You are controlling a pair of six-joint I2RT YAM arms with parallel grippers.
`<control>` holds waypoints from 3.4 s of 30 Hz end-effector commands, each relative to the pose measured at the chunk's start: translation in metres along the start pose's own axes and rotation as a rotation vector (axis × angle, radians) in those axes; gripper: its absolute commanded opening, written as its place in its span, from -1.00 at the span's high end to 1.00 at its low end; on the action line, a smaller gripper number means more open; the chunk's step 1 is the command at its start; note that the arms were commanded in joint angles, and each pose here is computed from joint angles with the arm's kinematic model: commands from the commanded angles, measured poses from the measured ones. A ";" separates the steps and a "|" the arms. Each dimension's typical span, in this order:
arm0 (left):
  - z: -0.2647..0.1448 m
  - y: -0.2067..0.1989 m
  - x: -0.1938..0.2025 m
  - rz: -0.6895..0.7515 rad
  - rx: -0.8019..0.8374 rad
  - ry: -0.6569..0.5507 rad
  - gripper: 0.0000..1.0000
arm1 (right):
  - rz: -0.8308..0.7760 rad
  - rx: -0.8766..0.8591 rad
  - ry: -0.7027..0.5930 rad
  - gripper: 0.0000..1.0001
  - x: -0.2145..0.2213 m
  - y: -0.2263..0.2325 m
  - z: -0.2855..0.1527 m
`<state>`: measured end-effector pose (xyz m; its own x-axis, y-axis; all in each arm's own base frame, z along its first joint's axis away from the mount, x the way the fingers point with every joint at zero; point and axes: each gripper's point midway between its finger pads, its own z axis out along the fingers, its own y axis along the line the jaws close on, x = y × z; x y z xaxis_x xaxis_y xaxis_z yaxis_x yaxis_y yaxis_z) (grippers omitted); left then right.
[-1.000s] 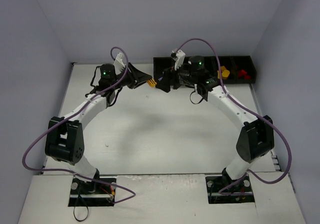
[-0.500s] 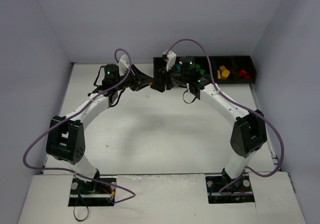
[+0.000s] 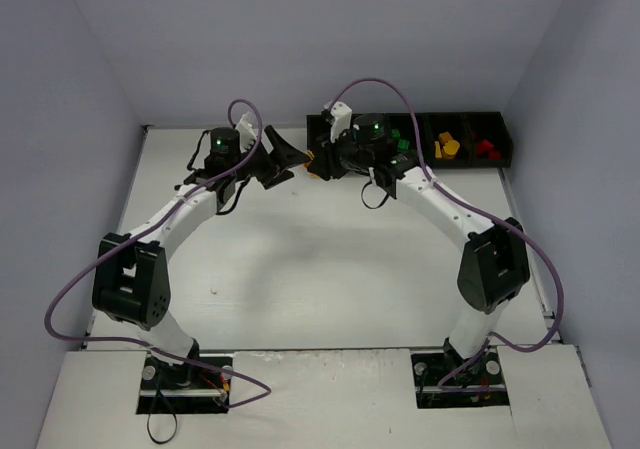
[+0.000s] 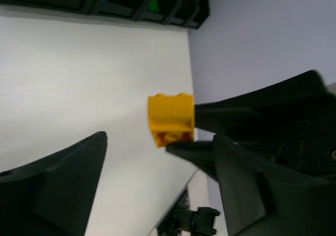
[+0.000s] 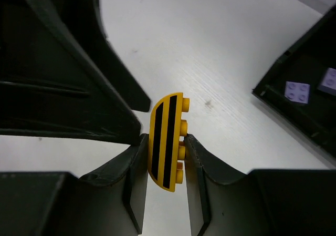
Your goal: Sort the legos into containers by color
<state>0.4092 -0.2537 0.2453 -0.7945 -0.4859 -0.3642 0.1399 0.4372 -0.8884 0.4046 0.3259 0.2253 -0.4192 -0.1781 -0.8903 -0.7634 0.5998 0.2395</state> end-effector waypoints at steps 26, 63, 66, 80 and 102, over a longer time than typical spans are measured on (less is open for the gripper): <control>-0.144 0.079 0.008 0.514 -0.576 -0.193 -0.61 | 0.193 1.079 -0.082 0.90 0.020 -0.426 -0.151; -0.300 -0.003 0.002 0.690 -0.712 -0.569 -0.82 | 0.181 0.839 -0.604 -1.00 -0.099 -0.120 -0.342; -0.299 -0.007 0.008 0.702 -0.685 -0.553 -0.83 | 0.183 0.859 -0.592 -1.00 -0.077 -0.094 -0.359; -0.301 -0.012 0.029 0.678 -0.617 -0.507 -0.83 | 0.111 0.830 -0.535 -1.00 -0.038 -0.039 -0.379; -0.263 -0.006 0.012 0.630 -0.630 -0.493 -0.83 | 0.130 0.759 -0.530 -1.00 -0.024 -0.019 -0.371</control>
<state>0.2268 -0.0530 0.3076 -0.3665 -0.1852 -0.9118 -0.0068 0.9805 -0.1965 0.2439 0.0230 0.3691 -0.1126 0.1825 -0.9767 -0.0809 0.9780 0.1921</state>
